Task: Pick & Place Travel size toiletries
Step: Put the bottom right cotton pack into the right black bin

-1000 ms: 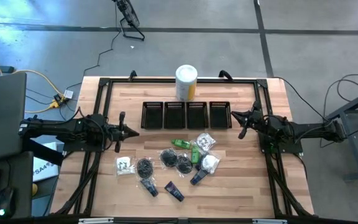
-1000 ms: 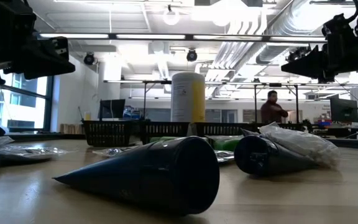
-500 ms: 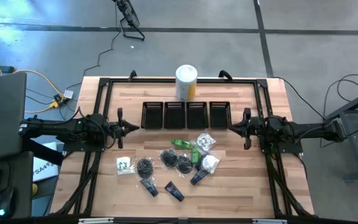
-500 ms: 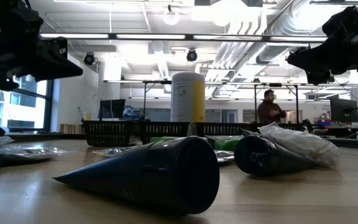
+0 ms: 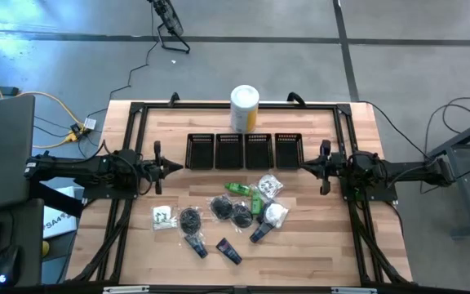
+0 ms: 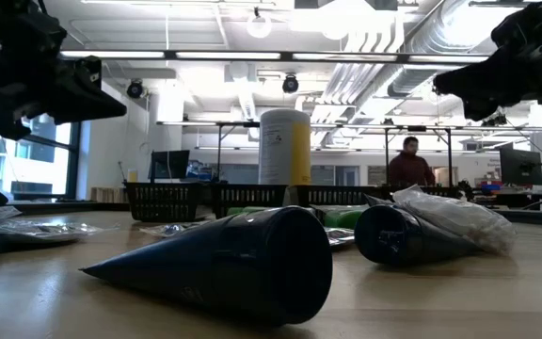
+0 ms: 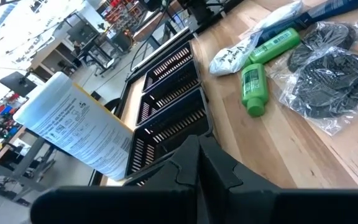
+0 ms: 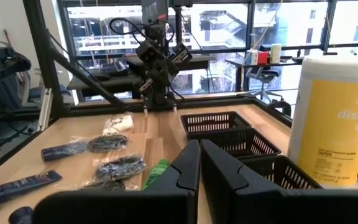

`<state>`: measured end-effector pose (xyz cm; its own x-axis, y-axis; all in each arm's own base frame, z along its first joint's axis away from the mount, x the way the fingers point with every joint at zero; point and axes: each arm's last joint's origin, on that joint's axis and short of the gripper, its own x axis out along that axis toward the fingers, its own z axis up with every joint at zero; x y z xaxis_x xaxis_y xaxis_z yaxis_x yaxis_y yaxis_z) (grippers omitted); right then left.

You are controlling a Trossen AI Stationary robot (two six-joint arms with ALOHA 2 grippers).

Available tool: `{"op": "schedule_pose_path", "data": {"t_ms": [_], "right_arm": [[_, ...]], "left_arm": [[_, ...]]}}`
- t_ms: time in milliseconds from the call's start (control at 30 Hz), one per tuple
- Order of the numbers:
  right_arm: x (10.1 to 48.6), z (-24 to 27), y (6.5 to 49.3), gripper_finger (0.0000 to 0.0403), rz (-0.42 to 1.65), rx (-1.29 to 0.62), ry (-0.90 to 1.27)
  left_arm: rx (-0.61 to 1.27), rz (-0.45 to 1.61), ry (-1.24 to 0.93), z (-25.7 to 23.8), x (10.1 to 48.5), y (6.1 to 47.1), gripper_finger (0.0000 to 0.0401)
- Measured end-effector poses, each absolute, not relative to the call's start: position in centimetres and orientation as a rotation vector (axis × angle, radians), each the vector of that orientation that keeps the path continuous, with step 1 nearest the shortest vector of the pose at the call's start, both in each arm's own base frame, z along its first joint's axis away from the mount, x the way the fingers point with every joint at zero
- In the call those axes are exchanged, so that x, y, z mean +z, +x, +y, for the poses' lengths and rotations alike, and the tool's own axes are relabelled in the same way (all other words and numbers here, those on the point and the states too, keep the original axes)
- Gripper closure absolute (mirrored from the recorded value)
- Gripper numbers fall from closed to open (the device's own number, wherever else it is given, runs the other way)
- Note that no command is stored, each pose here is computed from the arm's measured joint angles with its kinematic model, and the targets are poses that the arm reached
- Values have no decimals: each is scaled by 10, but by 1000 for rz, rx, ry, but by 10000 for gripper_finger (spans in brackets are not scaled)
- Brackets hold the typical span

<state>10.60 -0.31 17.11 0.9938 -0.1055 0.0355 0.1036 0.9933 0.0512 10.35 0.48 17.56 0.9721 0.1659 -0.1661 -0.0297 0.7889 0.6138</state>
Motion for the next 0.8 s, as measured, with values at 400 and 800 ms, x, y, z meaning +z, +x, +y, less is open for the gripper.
{"op": "schedule_pose_path", "data": {"t_ms": [400,800], "right_arm": [[171,-2,106,394,-36,-71,53],[181,-3,106,400,-45,-95,49]], "left_arm": [[114,226,636,5,175,103,400],[117,227,636,5,175,103,400]]}}
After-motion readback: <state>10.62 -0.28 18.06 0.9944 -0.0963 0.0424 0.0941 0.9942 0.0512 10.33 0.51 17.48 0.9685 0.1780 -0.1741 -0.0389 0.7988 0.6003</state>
